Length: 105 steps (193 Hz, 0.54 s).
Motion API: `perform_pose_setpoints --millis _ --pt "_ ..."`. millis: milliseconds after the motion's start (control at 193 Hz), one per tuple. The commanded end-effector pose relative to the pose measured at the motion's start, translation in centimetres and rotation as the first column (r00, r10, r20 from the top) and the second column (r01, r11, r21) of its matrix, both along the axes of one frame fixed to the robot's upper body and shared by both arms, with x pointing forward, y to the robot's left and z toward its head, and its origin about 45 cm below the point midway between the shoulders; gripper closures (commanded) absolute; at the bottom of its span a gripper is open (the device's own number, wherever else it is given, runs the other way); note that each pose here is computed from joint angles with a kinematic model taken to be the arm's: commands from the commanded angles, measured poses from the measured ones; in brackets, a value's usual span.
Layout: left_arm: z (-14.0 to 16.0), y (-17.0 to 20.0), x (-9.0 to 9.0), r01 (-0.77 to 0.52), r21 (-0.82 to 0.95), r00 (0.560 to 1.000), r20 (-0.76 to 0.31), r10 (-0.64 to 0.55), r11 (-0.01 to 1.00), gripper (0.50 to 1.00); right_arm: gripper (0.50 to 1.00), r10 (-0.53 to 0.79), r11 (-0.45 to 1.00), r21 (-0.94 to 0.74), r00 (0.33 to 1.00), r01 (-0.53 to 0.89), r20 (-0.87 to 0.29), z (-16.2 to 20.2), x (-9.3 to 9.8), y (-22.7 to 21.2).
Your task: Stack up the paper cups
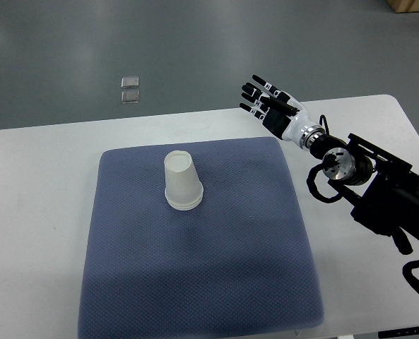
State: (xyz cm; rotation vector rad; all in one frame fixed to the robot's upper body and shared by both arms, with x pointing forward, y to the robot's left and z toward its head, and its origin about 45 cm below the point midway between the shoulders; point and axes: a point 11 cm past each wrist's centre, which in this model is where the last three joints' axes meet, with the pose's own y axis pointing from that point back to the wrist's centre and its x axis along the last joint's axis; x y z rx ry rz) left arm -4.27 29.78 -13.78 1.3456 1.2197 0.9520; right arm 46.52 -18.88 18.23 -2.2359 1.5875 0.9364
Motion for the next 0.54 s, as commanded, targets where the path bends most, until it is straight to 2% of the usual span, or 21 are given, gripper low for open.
perform_pose_setpoints --millis 0,539 --pt "0.00 0.00 0.01 0.001 0.000 1.000 0.000 -0.001 1.000 0.500 0.574 -0.004 1.000 0.001 1.000 0.004 0.005 -0.04 -0.02 -0.05" --pt "0.00 0.00 0.01 0.001 0.000 1.000 0.000 -0.001 1.000 0.500 0.574 -0.014 1.000 0.002 1.000 0.014 0.007 -0.30 -0.15 -0.33"
